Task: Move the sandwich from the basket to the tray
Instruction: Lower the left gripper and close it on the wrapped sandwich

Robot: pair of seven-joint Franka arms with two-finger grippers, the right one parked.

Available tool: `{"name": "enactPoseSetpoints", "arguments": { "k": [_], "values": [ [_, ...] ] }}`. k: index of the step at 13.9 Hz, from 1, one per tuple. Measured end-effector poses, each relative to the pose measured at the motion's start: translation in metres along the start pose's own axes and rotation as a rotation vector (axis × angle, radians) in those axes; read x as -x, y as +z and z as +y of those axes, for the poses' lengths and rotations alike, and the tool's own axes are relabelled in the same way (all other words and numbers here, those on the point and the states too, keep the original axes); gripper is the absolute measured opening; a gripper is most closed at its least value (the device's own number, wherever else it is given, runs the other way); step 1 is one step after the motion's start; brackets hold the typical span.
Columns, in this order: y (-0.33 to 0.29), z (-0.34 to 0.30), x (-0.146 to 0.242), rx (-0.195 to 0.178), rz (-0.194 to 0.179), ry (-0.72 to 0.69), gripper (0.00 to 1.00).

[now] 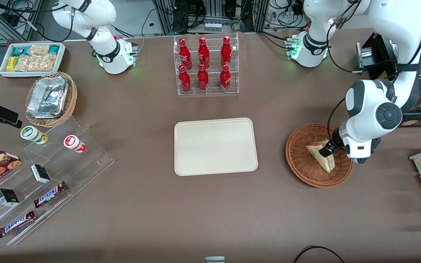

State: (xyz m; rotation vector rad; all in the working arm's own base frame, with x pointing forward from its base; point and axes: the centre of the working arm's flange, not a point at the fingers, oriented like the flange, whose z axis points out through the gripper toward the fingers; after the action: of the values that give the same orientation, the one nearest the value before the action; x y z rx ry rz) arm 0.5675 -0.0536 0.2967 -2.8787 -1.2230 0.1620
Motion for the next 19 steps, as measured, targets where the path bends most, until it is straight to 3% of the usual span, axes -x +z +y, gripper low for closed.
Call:
{"name": "enactPoseSetpoints", "arguments": {
  "k": [9,10,15,19],
  "values": [
    [0.048,0.008,-0.004,-0.005,-0.014,0.000,1.00],
    [0.048,0.008,-0.004,-0.007,-0.016,0.000,0.93],
    [0.049,0.005,0.000,-0.047,-0.043,0.010,0.40],
    [-0.014,0.017,0.005,-0.092,-0.077,0.099,0.26]
  ]
}}
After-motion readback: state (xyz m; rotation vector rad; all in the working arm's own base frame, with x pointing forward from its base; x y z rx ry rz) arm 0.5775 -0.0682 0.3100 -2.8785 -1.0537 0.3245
